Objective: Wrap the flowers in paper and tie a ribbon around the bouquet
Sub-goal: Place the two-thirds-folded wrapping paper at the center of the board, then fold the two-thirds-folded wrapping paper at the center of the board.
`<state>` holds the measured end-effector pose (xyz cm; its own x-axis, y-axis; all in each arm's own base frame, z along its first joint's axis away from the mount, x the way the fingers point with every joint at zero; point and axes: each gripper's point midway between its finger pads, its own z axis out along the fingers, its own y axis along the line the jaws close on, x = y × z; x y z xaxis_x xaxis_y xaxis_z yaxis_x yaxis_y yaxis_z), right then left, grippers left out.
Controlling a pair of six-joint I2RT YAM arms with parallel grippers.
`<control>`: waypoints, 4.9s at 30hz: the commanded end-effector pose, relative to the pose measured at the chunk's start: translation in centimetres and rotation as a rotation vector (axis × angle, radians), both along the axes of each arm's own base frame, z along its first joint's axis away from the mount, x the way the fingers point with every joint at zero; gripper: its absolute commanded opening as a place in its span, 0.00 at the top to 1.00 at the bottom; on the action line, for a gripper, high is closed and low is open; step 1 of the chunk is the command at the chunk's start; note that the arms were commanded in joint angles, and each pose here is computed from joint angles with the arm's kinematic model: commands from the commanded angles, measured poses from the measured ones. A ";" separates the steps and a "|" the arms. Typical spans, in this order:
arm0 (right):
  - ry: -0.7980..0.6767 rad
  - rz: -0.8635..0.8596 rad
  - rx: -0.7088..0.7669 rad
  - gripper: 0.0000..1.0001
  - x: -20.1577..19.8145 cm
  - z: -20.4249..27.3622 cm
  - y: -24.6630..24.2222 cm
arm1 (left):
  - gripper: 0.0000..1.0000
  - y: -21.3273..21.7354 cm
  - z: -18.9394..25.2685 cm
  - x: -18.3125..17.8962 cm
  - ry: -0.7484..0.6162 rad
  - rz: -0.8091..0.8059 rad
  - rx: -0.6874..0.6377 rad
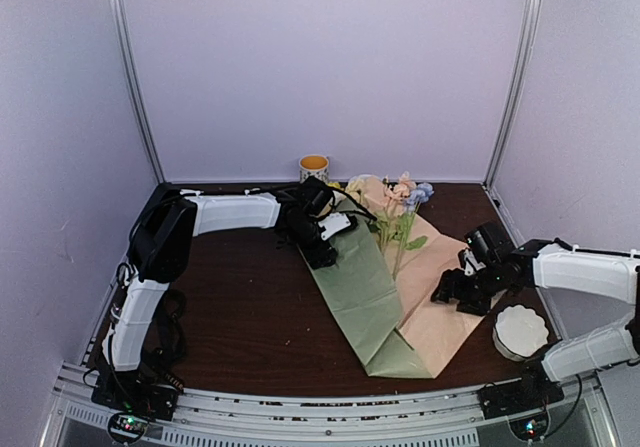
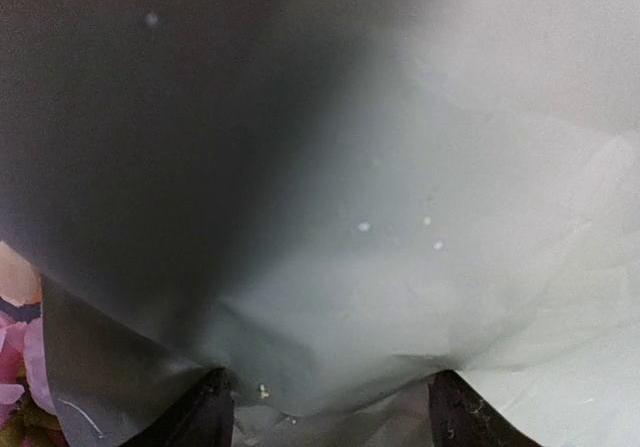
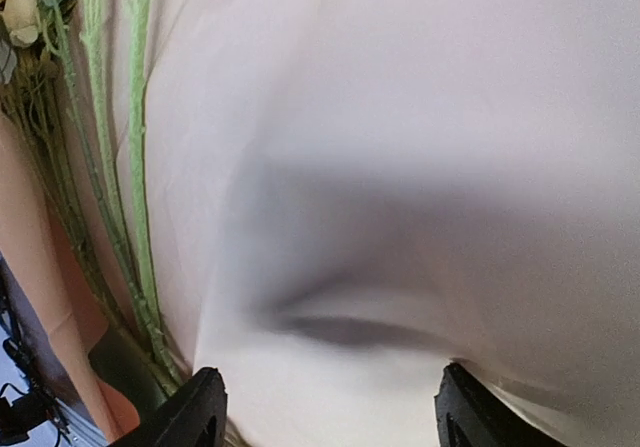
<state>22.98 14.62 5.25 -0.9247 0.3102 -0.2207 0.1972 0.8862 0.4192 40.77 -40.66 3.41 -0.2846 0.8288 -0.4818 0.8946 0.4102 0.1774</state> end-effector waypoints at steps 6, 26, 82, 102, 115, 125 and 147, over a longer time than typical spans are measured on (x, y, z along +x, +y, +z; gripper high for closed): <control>-0.067 -0.019 -0.199 0.22 4.1 -0.1 -5.1 | 0.28 0.8 -1.5 0.2 0.025 0.004 0.035; 0.256 -0.324 -0.100 0.10 6.3 -4.1 -14.7 | 0.29 0.7 -1.5 0.2 0.026 -0.005 0.038; -0.455 0.299 0.366 1.00 7.5 15.3 14.2 | 0.29 0.1 -1.4 0.3 0.038 -0.008 0.034; -0.339 0.213 0.108 0.94 9.1 8.1 14.4 | 0.28 -1.3 3.9 -0.3 0.030 -0.021 -0.112; -0.372 0.100 0.073 0.89 7.7 8.0 10.9 | 0.27 -7.8 9.3 -4.7 0.026 -0.206 -0.316; -0.434 -0.003 -0.053 0.88 7.1 10.1 6.5 | 0.26 -9.3 3.5 -5.6 0.243 -0.202 -0.261; -0.406 0.485 0.220 0.89 5.8 8.6 21.0 | 0.25 -8.1 0.6 -3.9 0.416 -0.083 -0.406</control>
